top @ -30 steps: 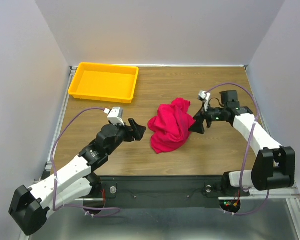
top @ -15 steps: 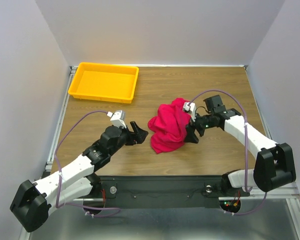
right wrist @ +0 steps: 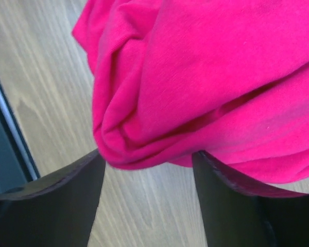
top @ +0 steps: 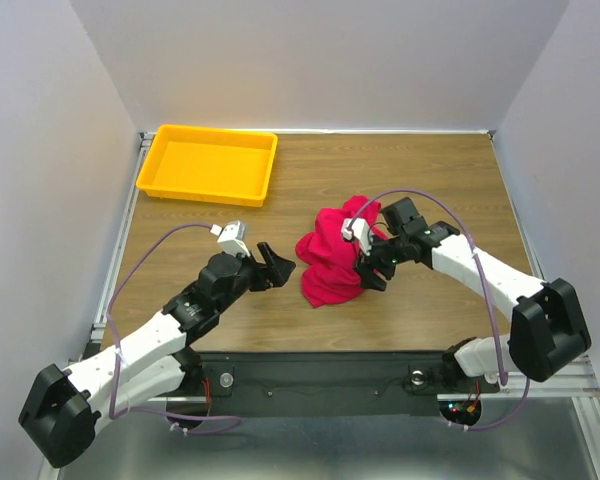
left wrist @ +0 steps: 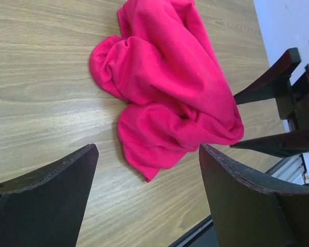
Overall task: Fold and stack the t-shirts
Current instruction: Move the tshirt to the center of the board
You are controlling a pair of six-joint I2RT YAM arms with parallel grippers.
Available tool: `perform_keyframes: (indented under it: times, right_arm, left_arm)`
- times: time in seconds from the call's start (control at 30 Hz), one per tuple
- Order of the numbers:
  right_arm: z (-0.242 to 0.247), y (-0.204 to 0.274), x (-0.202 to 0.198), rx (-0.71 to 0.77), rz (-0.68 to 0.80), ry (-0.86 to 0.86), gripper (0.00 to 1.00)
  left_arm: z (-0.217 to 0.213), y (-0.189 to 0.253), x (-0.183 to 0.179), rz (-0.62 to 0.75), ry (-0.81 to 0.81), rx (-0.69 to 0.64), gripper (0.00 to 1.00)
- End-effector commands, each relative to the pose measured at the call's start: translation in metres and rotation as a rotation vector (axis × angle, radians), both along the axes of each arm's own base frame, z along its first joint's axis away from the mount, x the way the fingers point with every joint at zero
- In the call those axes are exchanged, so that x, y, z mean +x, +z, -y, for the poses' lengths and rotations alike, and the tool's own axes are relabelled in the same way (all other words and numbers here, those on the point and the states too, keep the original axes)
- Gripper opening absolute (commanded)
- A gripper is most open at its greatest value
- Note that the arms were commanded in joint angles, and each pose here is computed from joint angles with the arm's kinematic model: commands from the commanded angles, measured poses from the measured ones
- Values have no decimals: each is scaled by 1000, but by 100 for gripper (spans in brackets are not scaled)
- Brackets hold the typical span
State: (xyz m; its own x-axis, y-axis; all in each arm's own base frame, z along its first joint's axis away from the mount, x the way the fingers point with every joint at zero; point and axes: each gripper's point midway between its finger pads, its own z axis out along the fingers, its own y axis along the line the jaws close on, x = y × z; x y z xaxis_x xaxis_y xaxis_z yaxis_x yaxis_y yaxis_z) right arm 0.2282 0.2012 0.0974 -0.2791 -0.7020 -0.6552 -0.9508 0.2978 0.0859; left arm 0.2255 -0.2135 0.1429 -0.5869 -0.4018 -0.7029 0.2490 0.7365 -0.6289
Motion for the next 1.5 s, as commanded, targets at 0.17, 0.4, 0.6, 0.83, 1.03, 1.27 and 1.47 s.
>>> perform_keyframes:
  times: [0.17,0.4,0.6,0.83,1.03,1.27,1.47]
  right_arm:
    - [-28,30,41,38,65,-120,1]
    - [-6,140,91,326,84,-417,1]
    - [86,134,150,331,92,-972,1]
    - [203,59,163,245,14,-1421,8]
    - [247,32,168,182,1,-1426,43]
    - [227,110,156,158,329,-1004,100]
    - [131,114,108,347,126,-567,100]
  left_arm:
    - [-7,15,3,37,43,-24,91]
    - [-14,23,2,62,65,-31,91]
    - [-14,25,3,71,70,-38,91]
    - [-13,33,8,100,71,-22,91]
    - [-13,40,14,130,77,-2,91]
    - [-10,40,18,132,66,22,91]
    - [-7,34,20,125,58,28,91]
